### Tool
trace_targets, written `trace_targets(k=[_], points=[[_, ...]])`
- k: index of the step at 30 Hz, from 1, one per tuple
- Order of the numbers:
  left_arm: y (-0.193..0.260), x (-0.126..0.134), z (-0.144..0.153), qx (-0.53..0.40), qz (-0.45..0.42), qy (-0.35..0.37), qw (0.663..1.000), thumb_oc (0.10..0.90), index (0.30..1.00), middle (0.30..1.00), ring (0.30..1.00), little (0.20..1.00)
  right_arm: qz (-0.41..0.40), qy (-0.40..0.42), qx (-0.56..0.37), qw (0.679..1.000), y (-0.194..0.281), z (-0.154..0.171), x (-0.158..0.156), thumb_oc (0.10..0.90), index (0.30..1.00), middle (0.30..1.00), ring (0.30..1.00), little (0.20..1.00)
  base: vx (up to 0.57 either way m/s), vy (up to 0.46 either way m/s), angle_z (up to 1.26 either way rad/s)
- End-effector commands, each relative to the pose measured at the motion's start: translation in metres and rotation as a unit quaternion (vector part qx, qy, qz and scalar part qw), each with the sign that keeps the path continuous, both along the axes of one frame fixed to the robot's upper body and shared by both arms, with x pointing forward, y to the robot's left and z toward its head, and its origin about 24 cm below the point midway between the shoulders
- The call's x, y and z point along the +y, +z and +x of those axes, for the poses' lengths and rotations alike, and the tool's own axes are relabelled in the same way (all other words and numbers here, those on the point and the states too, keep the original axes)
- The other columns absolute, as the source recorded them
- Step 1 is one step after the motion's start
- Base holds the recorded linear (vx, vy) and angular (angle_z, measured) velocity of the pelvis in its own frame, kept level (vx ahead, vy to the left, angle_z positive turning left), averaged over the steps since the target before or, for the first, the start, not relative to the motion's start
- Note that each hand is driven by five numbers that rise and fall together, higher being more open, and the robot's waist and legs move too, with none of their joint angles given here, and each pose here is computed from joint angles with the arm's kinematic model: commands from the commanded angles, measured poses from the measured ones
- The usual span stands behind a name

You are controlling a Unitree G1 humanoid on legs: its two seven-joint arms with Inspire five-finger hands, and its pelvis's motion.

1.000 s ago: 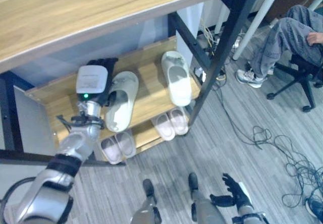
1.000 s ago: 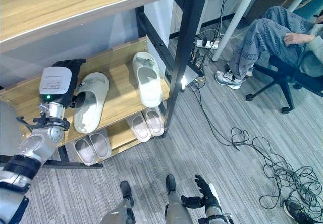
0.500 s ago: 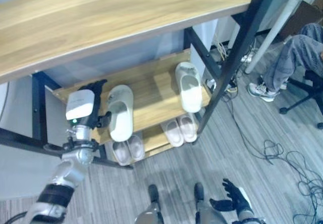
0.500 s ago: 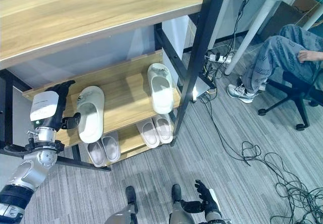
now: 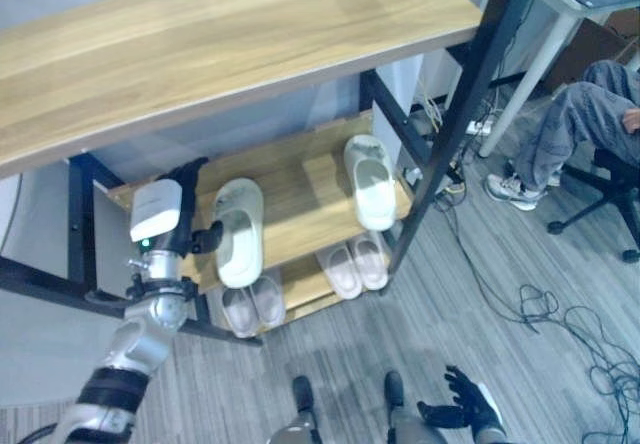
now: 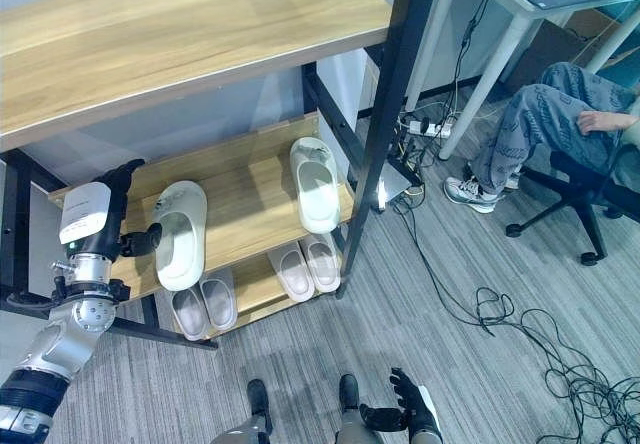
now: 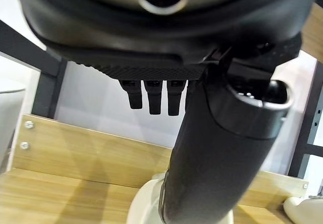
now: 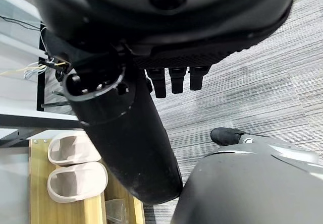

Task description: Arrange the slippers neatly on the shoe rack.

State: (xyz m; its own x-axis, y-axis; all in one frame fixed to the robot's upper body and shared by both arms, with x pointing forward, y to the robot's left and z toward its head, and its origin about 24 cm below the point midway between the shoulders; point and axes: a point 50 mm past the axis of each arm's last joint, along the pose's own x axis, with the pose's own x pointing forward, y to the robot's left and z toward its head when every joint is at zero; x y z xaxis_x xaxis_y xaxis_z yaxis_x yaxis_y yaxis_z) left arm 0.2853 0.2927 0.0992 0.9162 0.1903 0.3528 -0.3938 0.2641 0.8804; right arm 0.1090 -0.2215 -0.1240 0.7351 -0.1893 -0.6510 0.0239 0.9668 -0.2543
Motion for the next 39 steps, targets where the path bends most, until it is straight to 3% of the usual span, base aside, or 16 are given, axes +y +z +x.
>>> trace_targets(k=[1, 10, 17, 26, 39], points=[[0.047, 0.025, 0.009, -0.103, 0.028, 0.063, 0.992, 0.8, 0.9, 0.9, 0.9, 0.9, 0.005, -0.024, -0.024, 0.999, 0.005, -0.004, -0.006, 0.8, 0.9, 0.9, 0.9, 0.9, 0.0, 0.0, 0.0], [0.032, 0.025, 0.006, -0.062, 0.028, 0.063, 0.996, 0.8, 0.9, 0.9, 0.9, 0.9, 0.009, -0.022, -0.021, 0.999, 0.005, -0.003, -0.007, 0.8, 0.9, 0.9, 0.9, 0.9, 0.0, 0.002, 0.01], [-0.007, -0.018, 0.012, 0.011, -0.075, -0.025, 0.997, 0.8, 0.9, 0.9, 0.9, 0.9, 0.011, -0.02, -0.016, 1.0, 0.005, 0.0, -0.007, 0.8, 0.9, 0.9, 0.9, 0.9, 0.0, 0.0, 0.0], [-0.04, -0.047, 0.028, 0.089, -0.117, -0.048, 0.988, 0.8, 0.9, 0.9, 0.9, 0.9, 0.007, -0.012, -0.022, 1.0, 0.008, 0.005, -0.01, 0.8, 0.9, 0.9, 0.9, 0.9, 0.0, 0.0, 0.0], [-0.018, -0.096, 0.07, 0.067, -0.164, -0.114, 0.978, 0.8, 0.9, 0.9, 0.9, 0.9, -0.002, 0.001, -0.016, 1.0, 0.008, 0.001, -0.014, 0.8, 0.9, 0.9, 0.9, 0.9, 0.0, 0.0, 0.0]])
